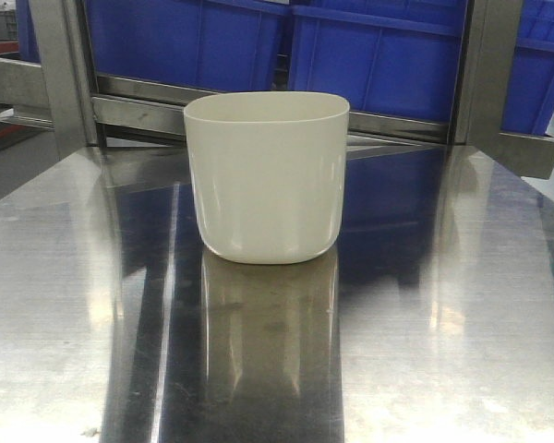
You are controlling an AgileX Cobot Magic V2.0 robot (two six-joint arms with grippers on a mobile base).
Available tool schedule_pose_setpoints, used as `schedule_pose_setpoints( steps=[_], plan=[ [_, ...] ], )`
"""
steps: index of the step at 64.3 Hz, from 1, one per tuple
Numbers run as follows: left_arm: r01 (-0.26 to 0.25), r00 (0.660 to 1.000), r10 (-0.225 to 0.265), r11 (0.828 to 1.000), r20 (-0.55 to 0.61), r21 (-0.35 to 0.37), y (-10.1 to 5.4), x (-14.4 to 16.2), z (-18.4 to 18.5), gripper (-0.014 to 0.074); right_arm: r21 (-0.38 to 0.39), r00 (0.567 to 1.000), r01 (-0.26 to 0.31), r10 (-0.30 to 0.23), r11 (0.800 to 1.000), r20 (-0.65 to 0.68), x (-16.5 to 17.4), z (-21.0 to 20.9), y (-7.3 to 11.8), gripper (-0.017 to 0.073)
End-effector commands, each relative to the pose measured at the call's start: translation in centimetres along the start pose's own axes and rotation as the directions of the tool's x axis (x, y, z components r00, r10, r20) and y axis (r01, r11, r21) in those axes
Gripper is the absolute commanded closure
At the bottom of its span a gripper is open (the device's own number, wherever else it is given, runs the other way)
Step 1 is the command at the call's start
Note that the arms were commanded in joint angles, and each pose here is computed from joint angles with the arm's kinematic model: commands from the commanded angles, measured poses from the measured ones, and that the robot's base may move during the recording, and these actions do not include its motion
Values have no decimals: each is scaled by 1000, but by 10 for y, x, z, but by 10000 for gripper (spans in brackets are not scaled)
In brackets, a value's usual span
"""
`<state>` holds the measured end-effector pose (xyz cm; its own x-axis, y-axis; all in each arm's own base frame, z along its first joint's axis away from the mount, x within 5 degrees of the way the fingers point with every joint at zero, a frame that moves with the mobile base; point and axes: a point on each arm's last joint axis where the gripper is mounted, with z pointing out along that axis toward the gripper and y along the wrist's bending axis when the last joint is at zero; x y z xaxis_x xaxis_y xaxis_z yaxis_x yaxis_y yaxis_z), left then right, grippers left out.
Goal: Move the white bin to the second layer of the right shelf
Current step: 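Move the right gripper down toward the rim of the white bin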
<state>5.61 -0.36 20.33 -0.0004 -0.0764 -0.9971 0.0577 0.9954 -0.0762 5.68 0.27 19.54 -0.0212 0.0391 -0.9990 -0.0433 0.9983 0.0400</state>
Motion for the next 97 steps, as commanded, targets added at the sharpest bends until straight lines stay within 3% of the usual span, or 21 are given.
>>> schedule_pose_setpoints(
  steps=[1, 18, 31, 42, 62, 70, 78, 83, 88, 94, 97],
  plan=[
    [6, 997, -6, 1000, 72, 1, 1, 1, 0, 509, 4, 995, 11, -12, 1000, 104, -9, -2, 0, 504],
    [6, 997, -6, 1000, 72, 1, 1, 1, 0, 509, 5, 993, 28, -29, 1000, 114, -11, -2, 0, 504],
    [6, 997, -6, 1000, 72, 1, 1, 1, 0, 509, 21, 984, 139, -140, 990, 109, -31, -6, 0, 504],
    [6, 997, -6, 1000, 72, 1, 1, 1, 0, 509, 42, 966, 257, -257, 966, 10, -64, 0, -1, 504],
    [6, 997, -6, 1000, 72, 1, 1, 1, 0, 509, -24, 949, 249, -249, 968, -192, -99, 66, 2, 504],
    [6, 997, -6, 1000, 72, 1, 1, 1, 0, 509, -127, 955, 210, -231, 969, -185, -109, 113, 20, 504],
    [6, 997, -6, 1000, 72, 1, 1, 1, 0, 509, -234, 936, 194, -251, 953, -245, -113, 151, 46, 504],
    [6, 997, -6, 1000, 72, 1, 1, 1, 0, 509, -258, 921, 92, -180, 962, -346, -109, 175, 66, 503],
    [6, 997, -6, 1000, 72, 1, 1, 1, 0, 509, -190, 880, -23, -70, 982, -470, -108, 194, 77, 500],
    [6, 997, -6, 1000, 72, 1, 1, 1, 0, 509, -26, 803, -81, 50, 996, -594, -110, 215, 86, 498],
    [6, 997, -6, 1000, 72, 1, 1, 1, 0, 509, 28, 778, -70, 72, 997, -624, -113, 221, 90, 490]
  ],
)
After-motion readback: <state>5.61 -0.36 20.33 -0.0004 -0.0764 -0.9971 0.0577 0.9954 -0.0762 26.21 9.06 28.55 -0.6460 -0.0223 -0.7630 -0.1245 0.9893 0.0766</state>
